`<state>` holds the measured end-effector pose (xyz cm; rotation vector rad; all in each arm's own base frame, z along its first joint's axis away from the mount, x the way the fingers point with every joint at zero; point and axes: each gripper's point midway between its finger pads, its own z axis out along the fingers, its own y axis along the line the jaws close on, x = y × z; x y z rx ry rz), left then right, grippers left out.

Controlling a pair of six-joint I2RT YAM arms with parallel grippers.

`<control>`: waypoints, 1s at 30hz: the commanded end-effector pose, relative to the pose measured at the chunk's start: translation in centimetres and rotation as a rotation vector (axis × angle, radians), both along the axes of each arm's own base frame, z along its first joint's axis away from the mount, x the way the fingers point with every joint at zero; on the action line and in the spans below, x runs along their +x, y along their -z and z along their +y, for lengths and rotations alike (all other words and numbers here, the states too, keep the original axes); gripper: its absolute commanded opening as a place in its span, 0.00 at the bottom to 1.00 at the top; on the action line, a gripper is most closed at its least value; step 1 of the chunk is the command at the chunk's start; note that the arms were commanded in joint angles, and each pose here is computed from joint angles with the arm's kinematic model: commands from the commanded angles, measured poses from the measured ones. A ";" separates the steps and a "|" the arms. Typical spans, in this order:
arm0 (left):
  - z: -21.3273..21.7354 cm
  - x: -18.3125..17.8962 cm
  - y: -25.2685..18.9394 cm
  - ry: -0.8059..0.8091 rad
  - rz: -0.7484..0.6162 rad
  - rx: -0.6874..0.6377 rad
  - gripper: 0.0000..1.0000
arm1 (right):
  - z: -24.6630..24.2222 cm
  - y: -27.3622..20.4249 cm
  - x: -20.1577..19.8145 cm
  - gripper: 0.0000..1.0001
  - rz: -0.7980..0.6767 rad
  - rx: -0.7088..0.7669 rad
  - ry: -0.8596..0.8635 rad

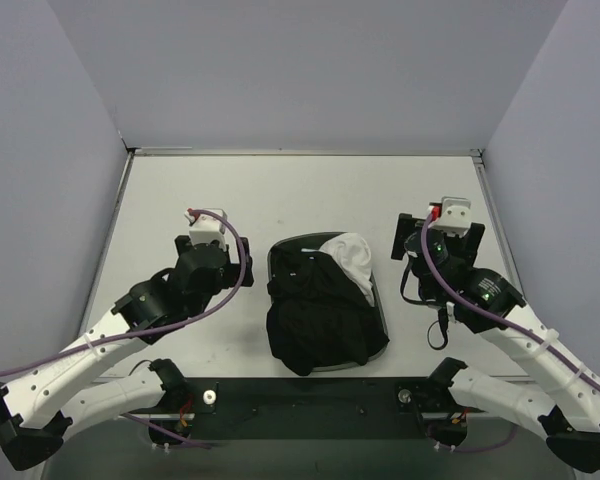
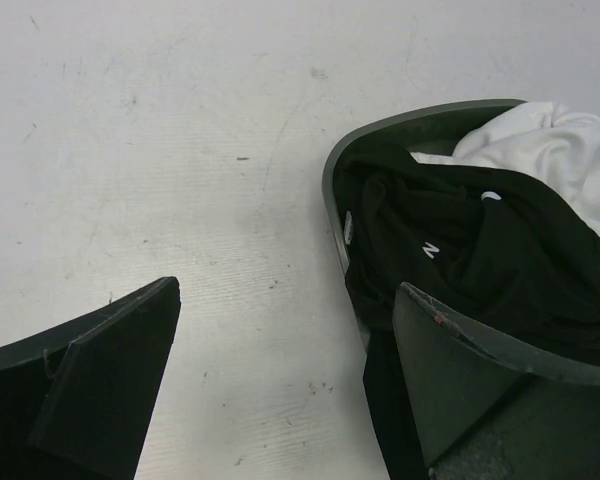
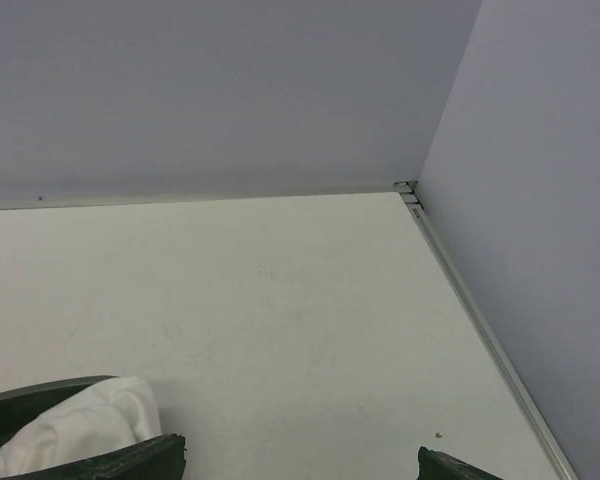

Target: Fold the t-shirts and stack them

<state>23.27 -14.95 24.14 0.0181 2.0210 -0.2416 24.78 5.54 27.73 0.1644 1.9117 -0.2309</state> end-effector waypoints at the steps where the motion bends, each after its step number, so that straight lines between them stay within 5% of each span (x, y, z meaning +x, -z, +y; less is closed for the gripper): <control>1: -0.1 0.6 -2.4 -0.008 -0.051 -0.025 0.97 | 0.1 -0.6 0.8 1.00 0.003 -0.065 0.024; 7: -1.0 0.4 -2.7 0.049 -0.029 -0.017 0.97 | 0.4 2.2 0.7 1.00 0.055 -0.080 0.008; 19: -5.2 -0.9 9.7 0.072 0.287 -0.067 0.94 | 0.8 3.2 0.5 1.00 0.080 -0.060 -0.014; 30: -8.4 0.0 13.4 0.114 0.331 -0.096 0.93 | 0.9 4.5 0.0 1.00 0.113 -0.055 -0.031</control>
